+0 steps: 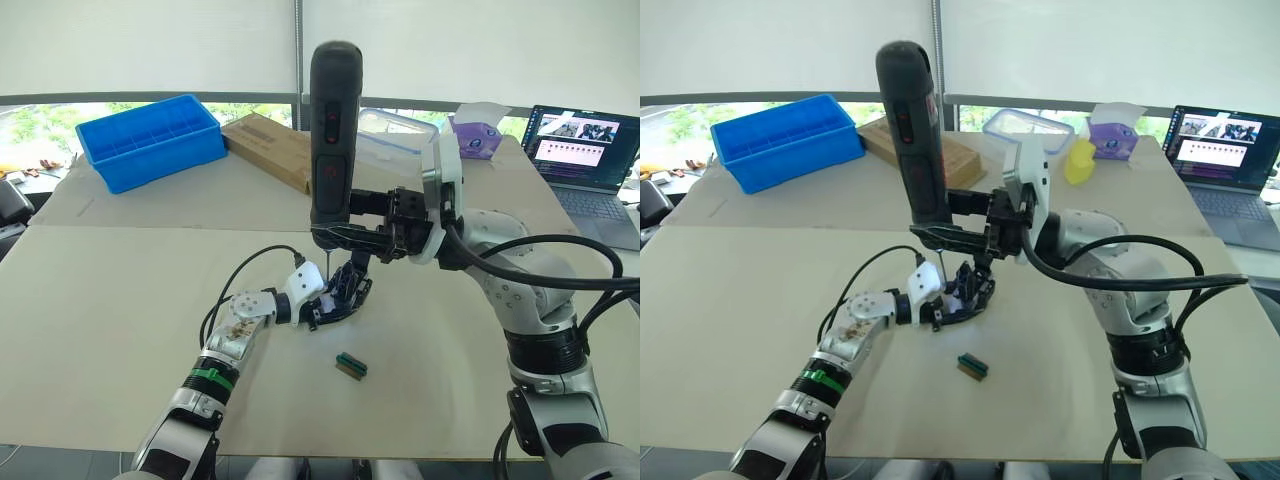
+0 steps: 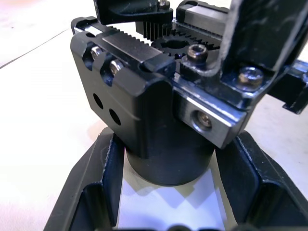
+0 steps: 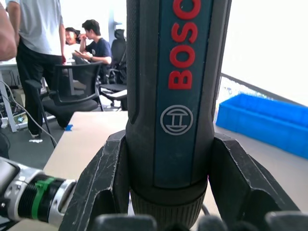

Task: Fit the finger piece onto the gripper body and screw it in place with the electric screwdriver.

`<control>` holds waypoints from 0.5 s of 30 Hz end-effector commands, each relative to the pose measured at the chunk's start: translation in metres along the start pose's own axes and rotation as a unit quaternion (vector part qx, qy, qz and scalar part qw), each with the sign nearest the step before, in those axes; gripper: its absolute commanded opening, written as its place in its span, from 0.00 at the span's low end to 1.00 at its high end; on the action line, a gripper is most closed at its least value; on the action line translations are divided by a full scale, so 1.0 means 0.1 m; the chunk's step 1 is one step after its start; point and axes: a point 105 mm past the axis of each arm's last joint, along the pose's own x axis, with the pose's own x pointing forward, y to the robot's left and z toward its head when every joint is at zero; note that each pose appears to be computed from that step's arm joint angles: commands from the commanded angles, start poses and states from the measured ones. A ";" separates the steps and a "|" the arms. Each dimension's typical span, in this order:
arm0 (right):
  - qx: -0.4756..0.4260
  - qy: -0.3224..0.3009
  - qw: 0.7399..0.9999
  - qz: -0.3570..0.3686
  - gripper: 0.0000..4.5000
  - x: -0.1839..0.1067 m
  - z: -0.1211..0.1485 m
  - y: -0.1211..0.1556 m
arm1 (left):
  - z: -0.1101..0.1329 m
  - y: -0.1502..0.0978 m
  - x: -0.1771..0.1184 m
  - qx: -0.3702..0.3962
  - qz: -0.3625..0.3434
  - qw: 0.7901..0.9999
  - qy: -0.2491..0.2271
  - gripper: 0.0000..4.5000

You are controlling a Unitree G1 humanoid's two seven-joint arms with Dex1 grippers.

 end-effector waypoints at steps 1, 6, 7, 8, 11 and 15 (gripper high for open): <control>-0.023 -0.031 0.999 0.018 0.43 -0.01 0.25 0.08 | 0.04 -0.02 0.01 0.005 -0.002 1.000 -0.008 0.50; 0.024 -0.003 0.999 0.030 0.43 -0.16 0.26 0.19 | 0.05 0.02 -0.10 0.001 -0.001 1.000 0.000 0.74; 0.041 0.011 0.999 0.023 0.43 -0.23 0.26 0.21 | 0.06 0.02 -0.18 0.000 -0.006 1.000 0.001 0.83; 0.056 0.021 0.998 0.017 0.43 -0.29 0.27 0.23 | 0.08 0.01 -0.25 0.001 -0.009 1.000 0.002 0.94; 0.116 0.056 0.992 -0.010 0.43 -0.50 0.27 0.27 | 0.12 -0.02 -0.49 0.001 -0.021 1.000 0.008 1.00; 0.230 0.134 0.961 -0.072 0.43 -0.89 0.12 0.31 | 0.21 -0.14 -0.87 0.003 -0.056 0.998 0.022 1.00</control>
